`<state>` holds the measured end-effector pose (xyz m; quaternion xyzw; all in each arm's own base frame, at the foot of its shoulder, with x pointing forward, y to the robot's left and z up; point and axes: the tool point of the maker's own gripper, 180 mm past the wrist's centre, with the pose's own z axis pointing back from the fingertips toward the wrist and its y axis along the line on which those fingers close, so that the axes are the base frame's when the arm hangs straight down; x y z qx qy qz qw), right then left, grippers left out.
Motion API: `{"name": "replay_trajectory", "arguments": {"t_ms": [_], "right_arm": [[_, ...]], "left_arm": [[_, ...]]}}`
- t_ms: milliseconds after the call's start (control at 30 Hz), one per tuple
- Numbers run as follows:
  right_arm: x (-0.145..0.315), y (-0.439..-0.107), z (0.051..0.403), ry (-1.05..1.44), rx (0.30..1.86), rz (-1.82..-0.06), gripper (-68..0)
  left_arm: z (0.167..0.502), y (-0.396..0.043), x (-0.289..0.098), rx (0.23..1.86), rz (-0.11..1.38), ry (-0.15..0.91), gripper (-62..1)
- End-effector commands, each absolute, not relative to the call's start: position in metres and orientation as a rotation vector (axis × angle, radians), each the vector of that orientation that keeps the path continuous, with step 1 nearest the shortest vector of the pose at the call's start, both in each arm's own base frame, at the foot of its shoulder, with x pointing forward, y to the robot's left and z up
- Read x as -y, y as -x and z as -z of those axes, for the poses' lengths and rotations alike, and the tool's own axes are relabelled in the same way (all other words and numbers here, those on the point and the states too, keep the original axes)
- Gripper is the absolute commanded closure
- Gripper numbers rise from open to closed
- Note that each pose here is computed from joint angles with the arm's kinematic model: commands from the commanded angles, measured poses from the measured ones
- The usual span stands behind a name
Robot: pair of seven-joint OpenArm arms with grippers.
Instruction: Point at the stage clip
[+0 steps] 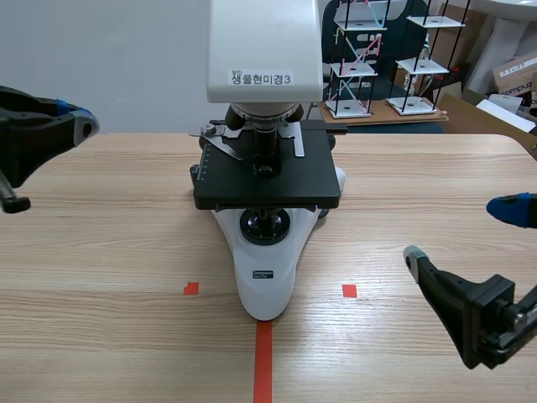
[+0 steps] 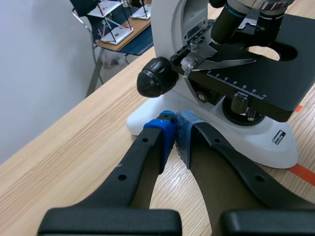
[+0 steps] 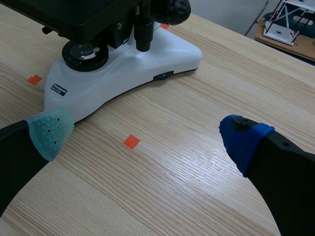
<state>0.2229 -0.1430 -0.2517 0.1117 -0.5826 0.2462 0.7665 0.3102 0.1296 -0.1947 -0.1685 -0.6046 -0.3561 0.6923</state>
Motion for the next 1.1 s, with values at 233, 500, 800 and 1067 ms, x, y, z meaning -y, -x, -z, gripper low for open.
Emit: {"name": "replay_trajectory", "arguments": {"t_ms": [233, 500, 800, 1067], "right_arm": [[0.145, -0.226, 0.245, -0.241, 1.291, -0.532, -66.3], [0.145, -0.226, 0.245, -0.241, 1.291, -0.532, -66.3], [0.145, -0.226, 0.245, -0.241, 1.292, -0.532, -66.3], [0.145, -0.226, 0.245, -0.241, 1.291, -0.532, -66.3]], "left_arm": [[0.186, -0.326, -0.099, 1.364, 0.882, 0.433, -1.5], [0.19, -0.34, -0.087, 1.338, 0.911, 0.437, -1.6], [0.198, -0.346, -0.077, 1.305, 0.939, 0.458, -1.6], [0.198, -0.346, -0.074, 1.309, 0.935, 0.471, -1.6]]}}
